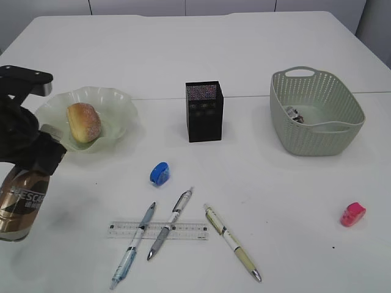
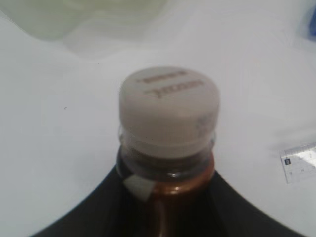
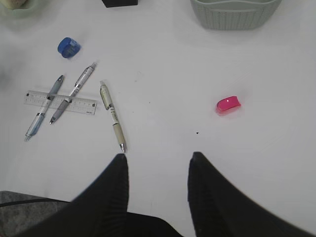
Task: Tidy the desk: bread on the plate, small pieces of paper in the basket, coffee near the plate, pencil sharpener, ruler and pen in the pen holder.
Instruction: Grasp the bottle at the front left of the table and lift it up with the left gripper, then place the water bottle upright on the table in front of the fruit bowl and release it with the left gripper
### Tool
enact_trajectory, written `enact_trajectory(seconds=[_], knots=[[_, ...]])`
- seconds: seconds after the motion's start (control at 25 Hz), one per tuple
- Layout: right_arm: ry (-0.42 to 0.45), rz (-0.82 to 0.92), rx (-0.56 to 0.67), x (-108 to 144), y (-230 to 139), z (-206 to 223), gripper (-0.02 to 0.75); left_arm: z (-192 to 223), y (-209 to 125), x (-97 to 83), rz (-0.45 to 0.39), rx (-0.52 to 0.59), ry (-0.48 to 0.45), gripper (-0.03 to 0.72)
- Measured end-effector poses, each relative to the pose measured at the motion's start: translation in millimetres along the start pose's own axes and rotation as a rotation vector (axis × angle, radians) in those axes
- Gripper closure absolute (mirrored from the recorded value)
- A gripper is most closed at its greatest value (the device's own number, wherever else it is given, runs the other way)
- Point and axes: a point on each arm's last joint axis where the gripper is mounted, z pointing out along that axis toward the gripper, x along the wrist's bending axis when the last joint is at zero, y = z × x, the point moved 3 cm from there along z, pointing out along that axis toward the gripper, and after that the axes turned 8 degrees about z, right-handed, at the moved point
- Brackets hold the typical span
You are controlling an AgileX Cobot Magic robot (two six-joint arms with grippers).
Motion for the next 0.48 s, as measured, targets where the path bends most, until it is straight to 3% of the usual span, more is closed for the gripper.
enact_trajectory(seconds=[0.32, 0.48], knots=[[0.0, 0.0, 0.0, 0.0, 0.0, 0.0, 0.412, -27.5, -35.5, -8.3, -0.01, -0.427, 0.019, 0.443], [0.002, 0.001, 0.0, 0.2, 0.0, 0.0, 0.412, -34.5, -39.1, -9.1, -0.113, -0.687, 0.016, 0.443]])
